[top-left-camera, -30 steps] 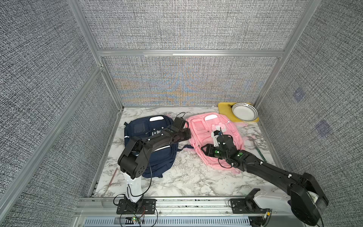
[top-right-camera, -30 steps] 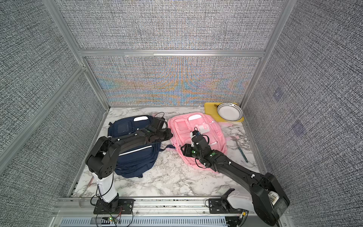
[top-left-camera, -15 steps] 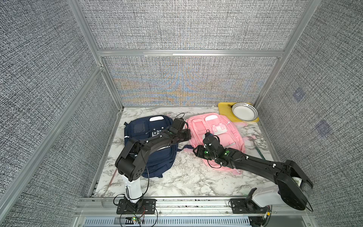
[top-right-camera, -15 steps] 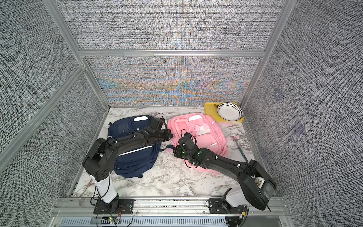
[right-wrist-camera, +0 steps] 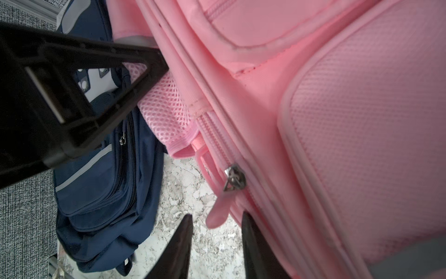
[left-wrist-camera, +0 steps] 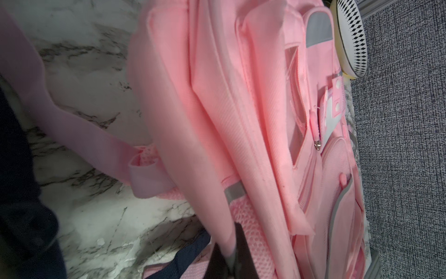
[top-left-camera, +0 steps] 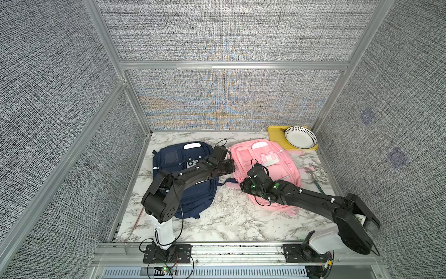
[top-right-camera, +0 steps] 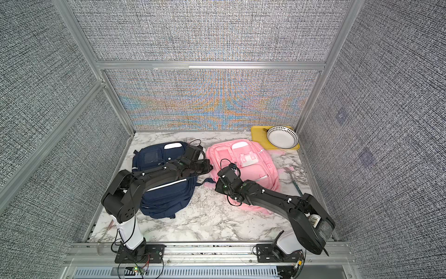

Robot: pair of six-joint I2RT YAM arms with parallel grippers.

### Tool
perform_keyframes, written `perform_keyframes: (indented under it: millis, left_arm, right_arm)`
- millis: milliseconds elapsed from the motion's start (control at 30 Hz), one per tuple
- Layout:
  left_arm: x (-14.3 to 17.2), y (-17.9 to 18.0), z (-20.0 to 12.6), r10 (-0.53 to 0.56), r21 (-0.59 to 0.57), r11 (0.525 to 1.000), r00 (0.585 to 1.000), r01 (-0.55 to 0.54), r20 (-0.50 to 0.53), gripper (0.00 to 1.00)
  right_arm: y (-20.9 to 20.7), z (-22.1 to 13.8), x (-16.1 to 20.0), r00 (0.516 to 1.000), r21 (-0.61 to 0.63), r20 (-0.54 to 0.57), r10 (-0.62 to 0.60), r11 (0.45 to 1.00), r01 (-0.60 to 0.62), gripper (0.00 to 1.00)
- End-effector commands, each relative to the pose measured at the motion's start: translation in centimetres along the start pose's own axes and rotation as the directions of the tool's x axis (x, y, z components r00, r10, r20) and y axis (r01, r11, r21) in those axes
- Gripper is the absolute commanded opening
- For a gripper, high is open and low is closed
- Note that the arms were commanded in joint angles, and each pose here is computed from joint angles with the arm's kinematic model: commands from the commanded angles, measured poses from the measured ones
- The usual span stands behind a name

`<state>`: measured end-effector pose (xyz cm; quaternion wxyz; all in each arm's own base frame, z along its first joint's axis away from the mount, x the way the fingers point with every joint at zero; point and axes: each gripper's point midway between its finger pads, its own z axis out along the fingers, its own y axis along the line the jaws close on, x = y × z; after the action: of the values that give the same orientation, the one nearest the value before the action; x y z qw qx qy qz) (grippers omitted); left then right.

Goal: Zip up the backpack
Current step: Zip the zipper on the backpack.

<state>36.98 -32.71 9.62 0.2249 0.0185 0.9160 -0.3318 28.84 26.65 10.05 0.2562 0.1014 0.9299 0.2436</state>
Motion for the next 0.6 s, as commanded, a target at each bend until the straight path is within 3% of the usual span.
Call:
perform_keyframes:
  millis: [0,567]
  left_arm:
    - [-0.8,-1.7,-0.4,0.027,0.065,0.997,0.999,-0.029,0.028,0.0]
    - [-0.5,-1.5,-0.4,0.015,0.073,0.997,0.999,-0.018,0.036,0.0]
  right_arm:
    - [-0.2,-0.1,-1.0,1.0,0.027,0.027,-0.003,1.0,0.003,0.37]
    - [-2.2,1.7,0.5,0.998,0.095,-0.063,-0.025,0.995,0.031,0.29]
